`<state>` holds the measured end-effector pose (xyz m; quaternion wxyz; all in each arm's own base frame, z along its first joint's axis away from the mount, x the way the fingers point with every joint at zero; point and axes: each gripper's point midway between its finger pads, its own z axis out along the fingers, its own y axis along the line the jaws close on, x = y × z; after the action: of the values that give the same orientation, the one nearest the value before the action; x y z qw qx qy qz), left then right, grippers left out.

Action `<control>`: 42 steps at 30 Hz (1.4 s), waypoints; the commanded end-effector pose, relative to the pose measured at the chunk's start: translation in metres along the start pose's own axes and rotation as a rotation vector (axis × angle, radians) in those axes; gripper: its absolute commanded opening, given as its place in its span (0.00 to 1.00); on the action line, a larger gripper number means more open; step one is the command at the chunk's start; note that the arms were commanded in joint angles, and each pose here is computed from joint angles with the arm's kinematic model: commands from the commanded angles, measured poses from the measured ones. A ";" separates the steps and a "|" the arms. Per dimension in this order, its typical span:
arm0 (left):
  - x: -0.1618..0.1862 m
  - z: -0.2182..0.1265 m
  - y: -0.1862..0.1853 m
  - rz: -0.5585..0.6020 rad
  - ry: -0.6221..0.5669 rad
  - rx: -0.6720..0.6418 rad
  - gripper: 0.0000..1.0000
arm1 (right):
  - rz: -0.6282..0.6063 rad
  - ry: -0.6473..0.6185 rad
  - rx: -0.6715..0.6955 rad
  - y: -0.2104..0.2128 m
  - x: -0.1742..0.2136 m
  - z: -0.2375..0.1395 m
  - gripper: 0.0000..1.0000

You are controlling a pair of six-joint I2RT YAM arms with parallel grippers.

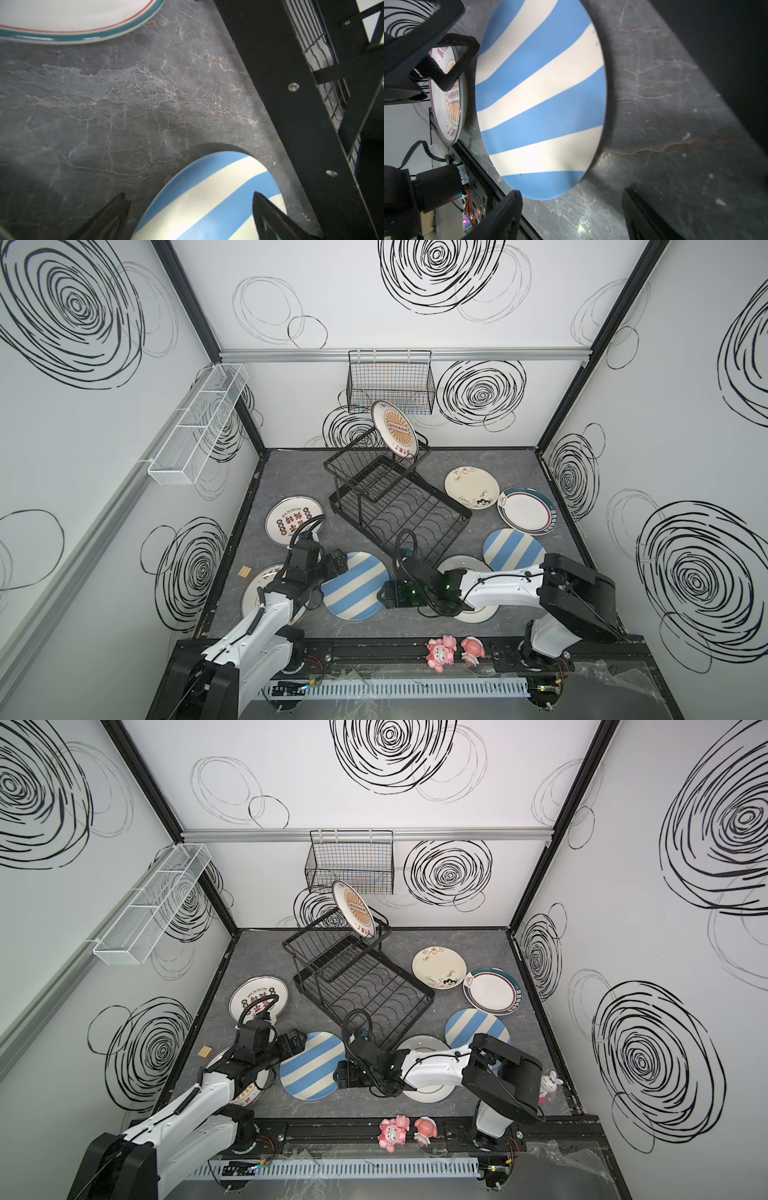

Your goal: Load the plates into the dish rack

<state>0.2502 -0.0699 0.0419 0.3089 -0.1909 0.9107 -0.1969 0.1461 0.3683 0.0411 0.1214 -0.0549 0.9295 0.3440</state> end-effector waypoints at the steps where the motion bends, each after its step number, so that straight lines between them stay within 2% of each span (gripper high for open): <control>1: -0.004 -0.001 -0.007 -0.003 -0.019 0.032 0.96 | 0.074 -0.057 -0.112 0.025 -0.010 -0.001 0.80; 13: 0.006 0.003 -0.009 -0.010 0.004 0.071 0.96 | 0.129 -0.064 -0.099 0.007 -0.010 0.009 0.80; 23: 0.017 0.008 -0.007 -0.023 0.029 0.093 0.96 | 0.139 -0.053 -0.149 0.012 -0.012 0.016 0.77; 34: 0.026 0.009 -0.007 -0.037 0.049 0.120 0.96 | 0.125 -0.127 -0.278 0.037 -0.033 -0.001 0.53; 42: 0.023 0.007 -0.012 -0.041 0.044 0.138 0.96 | 0.139 -0.231 -0.309 0.036 -0.049 -0.024 0.42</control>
<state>0.2517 -0.0834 0.0385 0.3272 -0.1828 0.8931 -0.2488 0.1666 0.3790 0.0616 0.1501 0.0125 0.8774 0.4555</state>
